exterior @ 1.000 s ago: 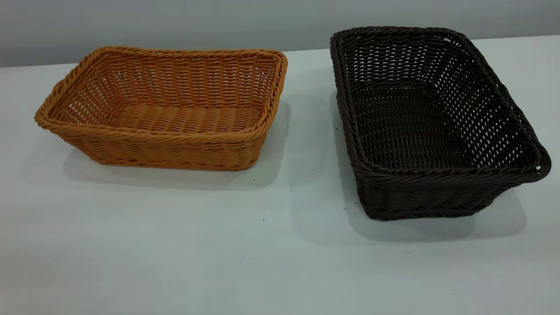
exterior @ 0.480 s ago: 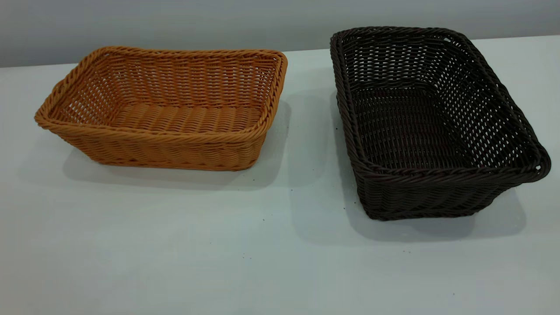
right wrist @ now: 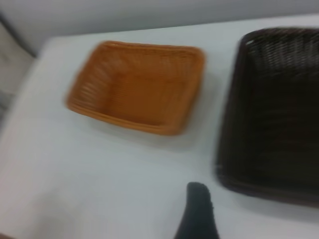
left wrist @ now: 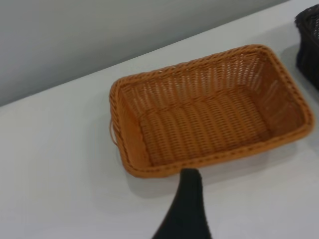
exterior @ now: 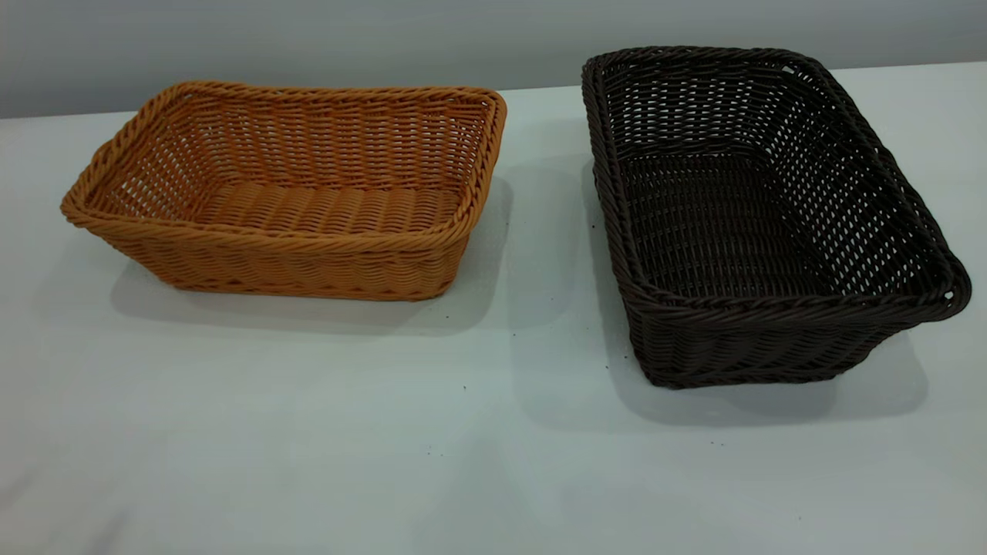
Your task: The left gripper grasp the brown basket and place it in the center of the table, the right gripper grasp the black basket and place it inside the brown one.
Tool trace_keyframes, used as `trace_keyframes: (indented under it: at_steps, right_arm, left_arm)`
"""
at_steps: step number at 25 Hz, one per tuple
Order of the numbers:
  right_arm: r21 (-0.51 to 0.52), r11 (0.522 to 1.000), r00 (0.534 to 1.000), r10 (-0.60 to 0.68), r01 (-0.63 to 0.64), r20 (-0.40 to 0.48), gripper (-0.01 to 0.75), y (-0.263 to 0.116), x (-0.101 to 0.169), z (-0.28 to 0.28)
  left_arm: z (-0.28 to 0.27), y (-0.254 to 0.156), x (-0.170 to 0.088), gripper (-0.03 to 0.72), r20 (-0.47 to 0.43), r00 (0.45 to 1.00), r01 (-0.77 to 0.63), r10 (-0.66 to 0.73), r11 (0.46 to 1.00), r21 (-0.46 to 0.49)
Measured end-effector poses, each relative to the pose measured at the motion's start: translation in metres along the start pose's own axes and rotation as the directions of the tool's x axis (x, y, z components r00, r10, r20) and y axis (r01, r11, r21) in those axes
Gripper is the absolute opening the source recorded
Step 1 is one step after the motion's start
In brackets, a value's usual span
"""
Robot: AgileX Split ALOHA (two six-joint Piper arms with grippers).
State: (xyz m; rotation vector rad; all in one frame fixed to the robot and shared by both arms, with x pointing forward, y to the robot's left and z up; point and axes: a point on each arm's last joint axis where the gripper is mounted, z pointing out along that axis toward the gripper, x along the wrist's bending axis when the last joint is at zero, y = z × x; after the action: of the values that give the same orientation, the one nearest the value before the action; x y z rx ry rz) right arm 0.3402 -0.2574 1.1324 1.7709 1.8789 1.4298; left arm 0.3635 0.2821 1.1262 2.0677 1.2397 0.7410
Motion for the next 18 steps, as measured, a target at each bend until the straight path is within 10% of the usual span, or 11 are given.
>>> trace_keyframes:
  at_steps: [10,18]
  right_arm:
    - [0.156,0.861,0.864,0.498,-0.484,-0.070,0.524,0.021,-0.029,0.064]
    - [0.035,0.482,0.483,0.874,-0.876,0.060,0.521,-0.014,-0.070,0.102]
  left_arm:
    - [0.101,0.021,0.018,0.582,0.144,0.976,-0.187,0.163,0.967,0.172]
    - [0.147,0.016,0.004,0.582,0.288,0.908,-0.374,0.304,0.899,0.227]
